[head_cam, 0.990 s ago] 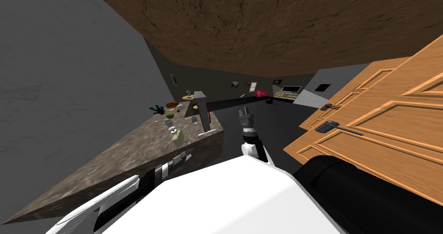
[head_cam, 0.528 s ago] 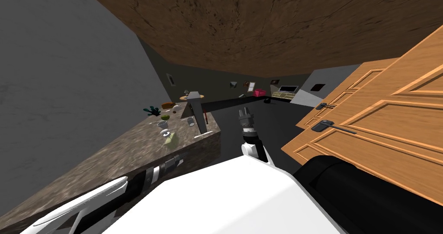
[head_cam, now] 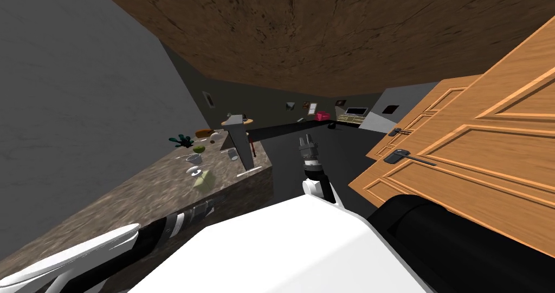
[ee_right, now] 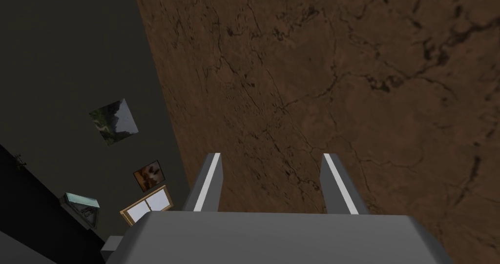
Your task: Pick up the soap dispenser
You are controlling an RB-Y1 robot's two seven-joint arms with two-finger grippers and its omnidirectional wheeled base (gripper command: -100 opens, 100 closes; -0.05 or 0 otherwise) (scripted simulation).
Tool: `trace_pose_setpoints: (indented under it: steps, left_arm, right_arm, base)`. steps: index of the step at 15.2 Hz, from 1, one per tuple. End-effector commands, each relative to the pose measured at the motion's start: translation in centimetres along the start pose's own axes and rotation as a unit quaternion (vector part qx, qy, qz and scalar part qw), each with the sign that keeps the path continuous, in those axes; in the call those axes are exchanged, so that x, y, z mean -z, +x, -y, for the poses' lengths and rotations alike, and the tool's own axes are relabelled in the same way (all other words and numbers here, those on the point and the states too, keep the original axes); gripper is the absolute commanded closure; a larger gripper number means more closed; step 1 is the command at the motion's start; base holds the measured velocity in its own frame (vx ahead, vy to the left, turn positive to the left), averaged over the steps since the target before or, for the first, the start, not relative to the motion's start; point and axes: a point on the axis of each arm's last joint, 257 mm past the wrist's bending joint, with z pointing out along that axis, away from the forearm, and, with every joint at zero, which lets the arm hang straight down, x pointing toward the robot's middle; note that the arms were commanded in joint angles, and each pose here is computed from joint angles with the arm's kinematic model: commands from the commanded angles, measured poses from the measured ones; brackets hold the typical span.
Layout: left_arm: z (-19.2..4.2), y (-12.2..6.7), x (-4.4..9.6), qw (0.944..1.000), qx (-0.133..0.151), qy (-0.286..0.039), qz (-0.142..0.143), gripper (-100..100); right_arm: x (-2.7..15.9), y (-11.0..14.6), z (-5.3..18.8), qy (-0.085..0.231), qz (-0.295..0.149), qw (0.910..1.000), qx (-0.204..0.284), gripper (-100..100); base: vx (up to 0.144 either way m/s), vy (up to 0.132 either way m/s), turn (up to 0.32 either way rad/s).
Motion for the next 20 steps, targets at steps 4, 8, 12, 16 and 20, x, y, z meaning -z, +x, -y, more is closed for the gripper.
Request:
trace_pose_setpoints:
  steps: [4,8,12,16,20]
  left_arm:
    - [-3.3,-1.6,2.9,0.9985,-0.005,-0.054,0.003,-100]
    - [-7.0,-3.6,6.3,0.9931,-0.004,-0.116,0.012,-100]
    - [-10.0,-5.9,10.4,0.9842,-0.004,-0.175,0.027,-100]
    - [-12.2,-8.7,15.2,0.9714,-0.008,-0.233,0.048,-100]
    - [-13.5,-10.6,18.9,0.9602,-0.006,-0.271,0.067,-100]
  right_arm:
    - [0.0,0.0,0.0,0.000,0.000,1.0000,0.000,0]
    - [0.0,0.0,0.0,0.000,0.000,1.0000,0.000,0]
    - [0.0,0.0,0.0,0.000,0.000,1.0000,0.000,0]
    - [0.0,0.0,0.0,0.000,0.000,1.0000,0.000,0]
    - [0.0,0.0,0.0,0.000,0.000,1.0000,0.000,0]
  base:
    - [0.030,-0.067,-0.040]
    - [0.031,-0.064,-0.051]
    - [0.043,-0.092,-0.061]
    - [0.058,-0.080,-0.060]
    - [0.061,-0.063,-0.049]
